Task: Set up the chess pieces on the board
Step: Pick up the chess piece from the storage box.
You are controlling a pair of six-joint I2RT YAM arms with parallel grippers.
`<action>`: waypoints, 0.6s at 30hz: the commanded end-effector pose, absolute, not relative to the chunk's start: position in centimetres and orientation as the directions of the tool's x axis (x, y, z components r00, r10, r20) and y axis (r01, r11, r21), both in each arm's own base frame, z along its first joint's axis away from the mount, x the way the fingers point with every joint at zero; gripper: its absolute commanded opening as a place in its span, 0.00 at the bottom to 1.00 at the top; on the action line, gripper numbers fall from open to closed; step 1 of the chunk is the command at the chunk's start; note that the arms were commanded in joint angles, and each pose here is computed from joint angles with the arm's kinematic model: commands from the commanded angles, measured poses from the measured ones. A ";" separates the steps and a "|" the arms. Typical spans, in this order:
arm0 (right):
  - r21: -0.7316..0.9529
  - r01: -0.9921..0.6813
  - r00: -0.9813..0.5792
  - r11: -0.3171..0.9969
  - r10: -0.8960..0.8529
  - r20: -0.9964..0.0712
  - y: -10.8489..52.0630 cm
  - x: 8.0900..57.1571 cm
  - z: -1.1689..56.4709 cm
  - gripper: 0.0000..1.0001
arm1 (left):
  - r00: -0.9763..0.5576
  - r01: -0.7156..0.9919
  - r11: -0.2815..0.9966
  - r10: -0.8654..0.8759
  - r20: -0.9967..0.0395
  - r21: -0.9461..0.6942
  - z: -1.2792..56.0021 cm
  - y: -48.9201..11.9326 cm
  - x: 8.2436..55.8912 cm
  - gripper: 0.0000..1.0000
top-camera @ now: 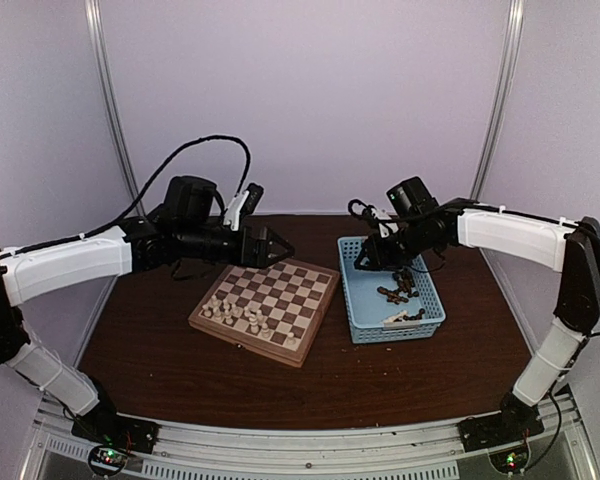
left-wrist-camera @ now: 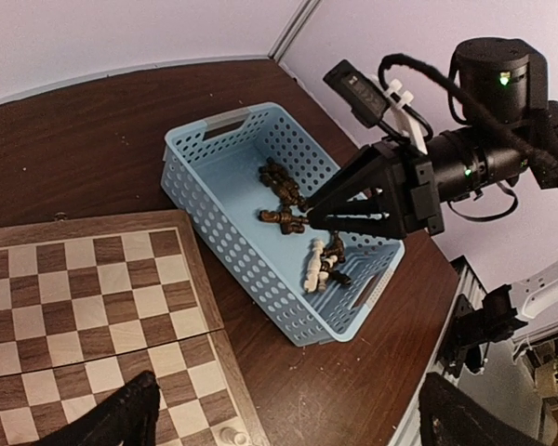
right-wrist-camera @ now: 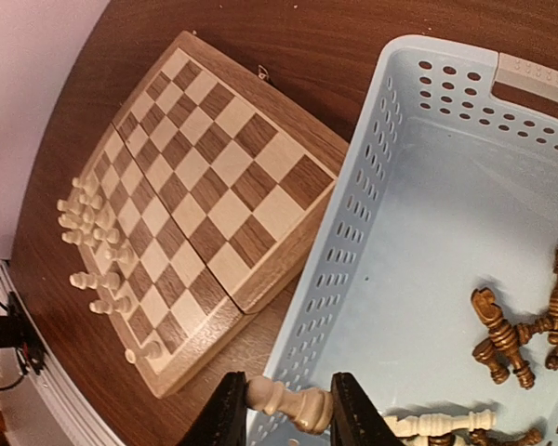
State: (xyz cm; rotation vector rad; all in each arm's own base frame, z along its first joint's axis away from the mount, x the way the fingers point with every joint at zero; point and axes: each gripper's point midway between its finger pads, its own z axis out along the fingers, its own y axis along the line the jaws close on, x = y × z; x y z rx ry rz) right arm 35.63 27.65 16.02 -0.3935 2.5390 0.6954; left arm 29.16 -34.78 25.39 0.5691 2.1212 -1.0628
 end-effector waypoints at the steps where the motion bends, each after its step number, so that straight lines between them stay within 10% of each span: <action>1: 0.554 -0.332 -0.858 0.763 -0.001 -0.513 28.5 35.7 18.2 0.31 | -0.557 0.718 0.549 0.083 -0.826 -0.429 24.9 -35.8 30.7 0.96; 18: 0.862 -0.188 -0.915 0.471 0.234 -0.328 29.5 35.5 21.0 0.32 | -0.224 0.950 0.218 -0.022 -0.974 -0.224 24.4 -43.3 31.9 0.62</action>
